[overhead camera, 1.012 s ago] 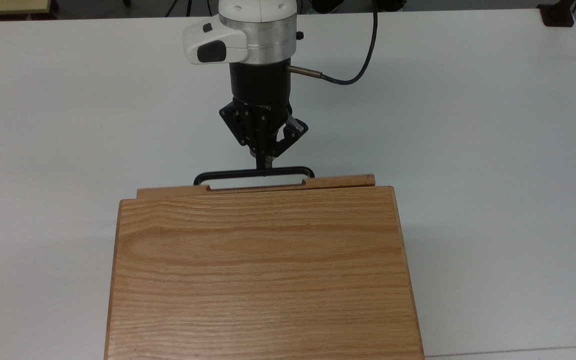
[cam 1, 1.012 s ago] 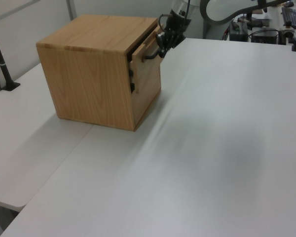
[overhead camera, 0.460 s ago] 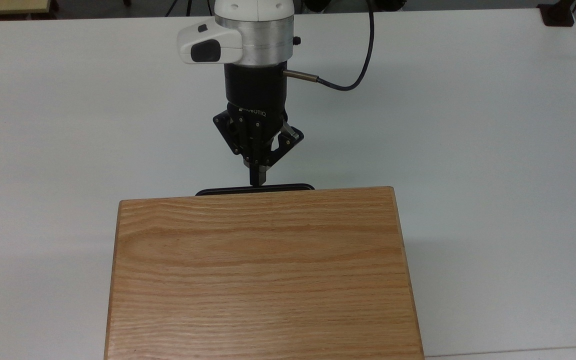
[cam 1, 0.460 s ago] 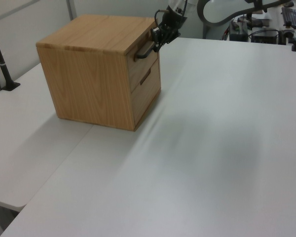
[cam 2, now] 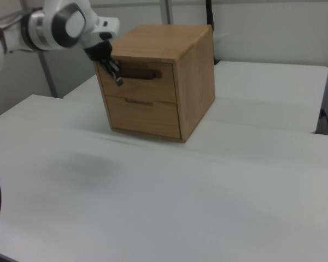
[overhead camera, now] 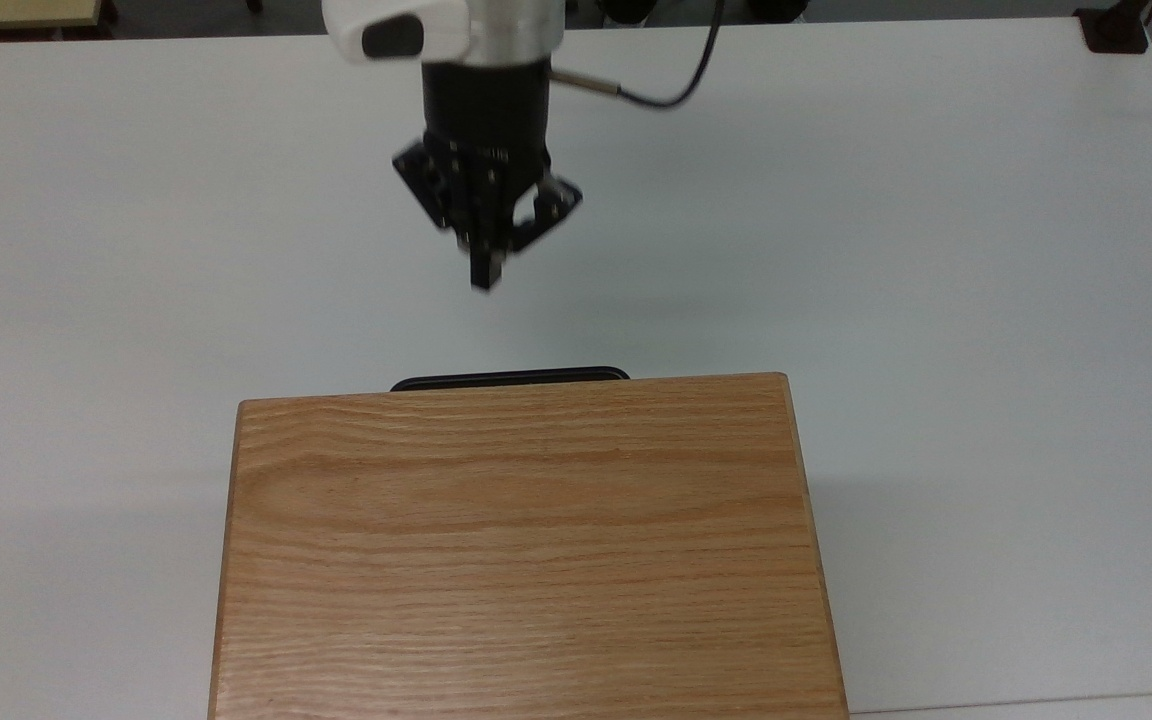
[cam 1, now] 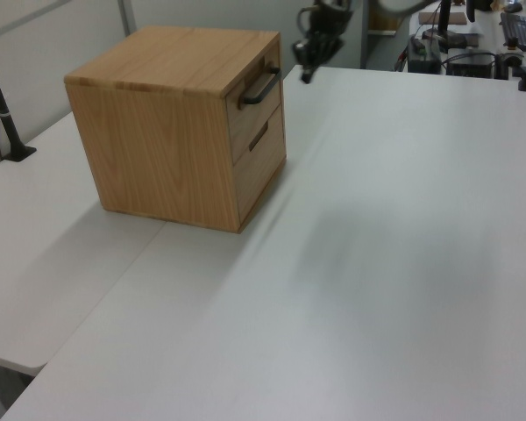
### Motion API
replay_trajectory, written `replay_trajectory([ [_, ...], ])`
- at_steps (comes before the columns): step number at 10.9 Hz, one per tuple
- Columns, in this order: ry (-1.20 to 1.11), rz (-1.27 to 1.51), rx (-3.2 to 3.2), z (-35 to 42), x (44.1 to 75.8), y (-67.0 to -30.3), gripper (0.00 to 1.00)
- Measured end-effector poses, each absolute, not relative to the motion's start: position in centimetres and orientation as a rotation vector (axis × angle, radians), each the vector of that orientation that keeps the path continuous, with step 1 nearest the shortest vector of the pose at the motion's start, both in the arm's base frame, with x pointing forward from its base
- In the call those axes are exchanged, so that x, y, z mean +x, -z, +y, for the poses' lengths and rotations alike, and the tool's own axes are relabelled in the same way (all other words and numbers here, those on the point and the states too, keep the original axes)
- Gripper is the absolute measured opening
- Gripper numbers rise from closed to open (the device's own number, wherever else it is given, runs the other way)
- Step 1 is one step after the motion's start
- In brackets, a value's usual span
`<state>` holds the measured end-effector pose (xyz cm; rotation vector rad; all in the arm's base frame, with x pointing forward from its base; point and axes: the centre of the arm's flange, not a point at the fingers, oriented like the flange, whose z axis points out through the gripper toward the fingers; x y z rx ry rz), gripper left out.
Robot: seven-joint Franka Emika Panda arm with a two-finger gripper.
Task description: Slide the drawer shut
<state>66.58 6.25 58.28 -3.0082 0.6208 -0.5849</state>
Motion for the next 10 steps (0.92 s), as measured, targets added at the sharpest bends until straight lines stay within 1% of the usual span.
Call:
replay_trajectory([
  [2,0.362,0.513,-3.127,5.7,62.4,-61.2,0.0],
  [4,0.196,0.413,-3.192,5.2,59.1,-63.1,0.0],
  [5,0.144,0.398,-3.205,5.0,57.7,-63.6,0.04],
  [6,0.113,0.378,-3.214,5.0,56.4,-63.7,0.05],
  [7,0.098,0.354,-3.219,5.0,55.4,-63.6,0.11],
  [9,0.078,0.329,-3.222,4.9,53.8,-63.4,0.41],
  [10,0.081,0.329,-3.222,4.9,53.6,-63.4,0.53],
])
